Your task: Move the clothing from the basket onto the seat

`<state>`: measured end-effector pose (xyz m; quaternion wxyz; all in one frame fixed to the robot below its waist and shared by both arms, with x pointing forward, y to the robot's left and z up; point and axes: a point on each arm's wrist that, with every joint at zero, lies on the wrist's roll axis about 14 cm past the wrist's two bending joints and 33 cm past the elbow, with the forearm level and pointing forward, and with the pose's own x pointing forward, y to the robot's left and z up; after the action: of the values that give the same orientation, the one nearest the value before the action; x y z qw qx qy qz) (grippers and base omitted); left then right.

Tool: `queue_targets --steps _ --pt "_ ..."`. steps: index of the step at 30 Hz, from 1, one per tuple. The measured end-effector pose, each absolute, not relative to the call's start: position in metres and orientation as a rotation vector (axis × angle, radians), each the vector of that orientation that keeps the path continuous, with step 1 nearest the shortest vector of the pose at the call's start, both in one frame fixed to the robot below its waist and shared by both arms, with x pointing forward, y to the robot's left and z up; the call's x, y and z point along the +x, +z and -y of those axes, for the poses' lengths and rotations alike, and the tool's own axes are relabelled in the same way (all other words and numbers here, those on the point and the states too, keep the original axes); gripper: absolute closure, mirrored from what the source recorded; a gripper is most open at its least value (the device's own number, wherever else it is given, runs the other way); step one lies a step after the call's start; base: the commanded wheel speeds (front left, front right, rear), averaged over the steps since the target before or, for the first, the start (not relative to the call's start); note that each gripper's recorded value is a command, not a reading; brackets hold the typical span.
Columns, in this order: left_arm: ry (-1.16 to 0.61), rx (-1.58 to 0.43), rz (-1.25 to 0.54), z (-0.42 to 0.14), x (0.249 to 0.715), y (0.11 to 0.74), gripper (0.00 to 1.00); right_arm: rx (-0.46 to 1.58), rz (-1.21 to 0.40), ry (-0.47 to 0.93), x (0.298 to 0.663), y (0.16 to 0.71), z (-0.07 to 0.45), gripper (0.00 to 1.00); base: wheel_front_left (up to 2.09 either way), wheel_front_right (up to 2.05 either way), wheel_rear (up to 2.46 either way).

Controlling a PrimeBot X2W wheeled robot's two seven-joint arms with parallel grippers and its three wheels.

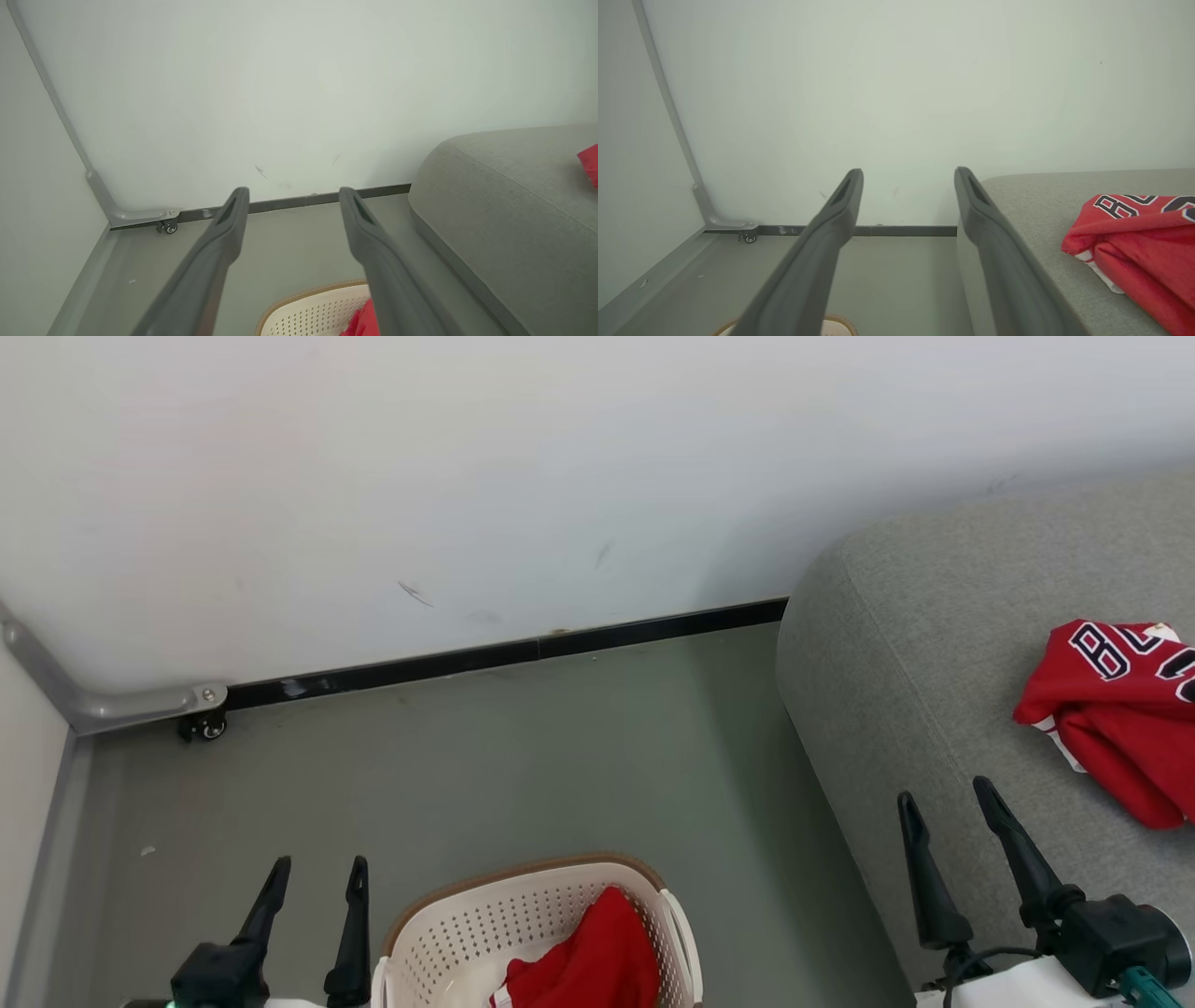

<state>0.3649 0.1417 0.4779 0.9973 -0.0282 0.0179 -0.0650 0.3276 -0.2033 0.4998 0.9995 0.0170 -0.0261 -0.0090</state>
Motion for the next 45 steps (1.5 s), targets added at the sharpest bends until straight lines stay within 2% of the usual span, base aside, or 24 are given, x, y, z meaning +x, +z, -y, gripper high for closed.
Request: queue_targets --steps 19,45 --pt "-0.297 0.001 -0.098 -0.100 0.403 0.454 0.00 0.015 0.023 -0.056 0.339 0.493 0.216 0.00 0.00 0.00 0.00" --pt "-0.585 0.130 -0.378 -0.033 0.420 0.340 0.00 -0.050 0.016 -0.133 0.386 0.488 0.247 0.00 0.00 0.00 0.00"
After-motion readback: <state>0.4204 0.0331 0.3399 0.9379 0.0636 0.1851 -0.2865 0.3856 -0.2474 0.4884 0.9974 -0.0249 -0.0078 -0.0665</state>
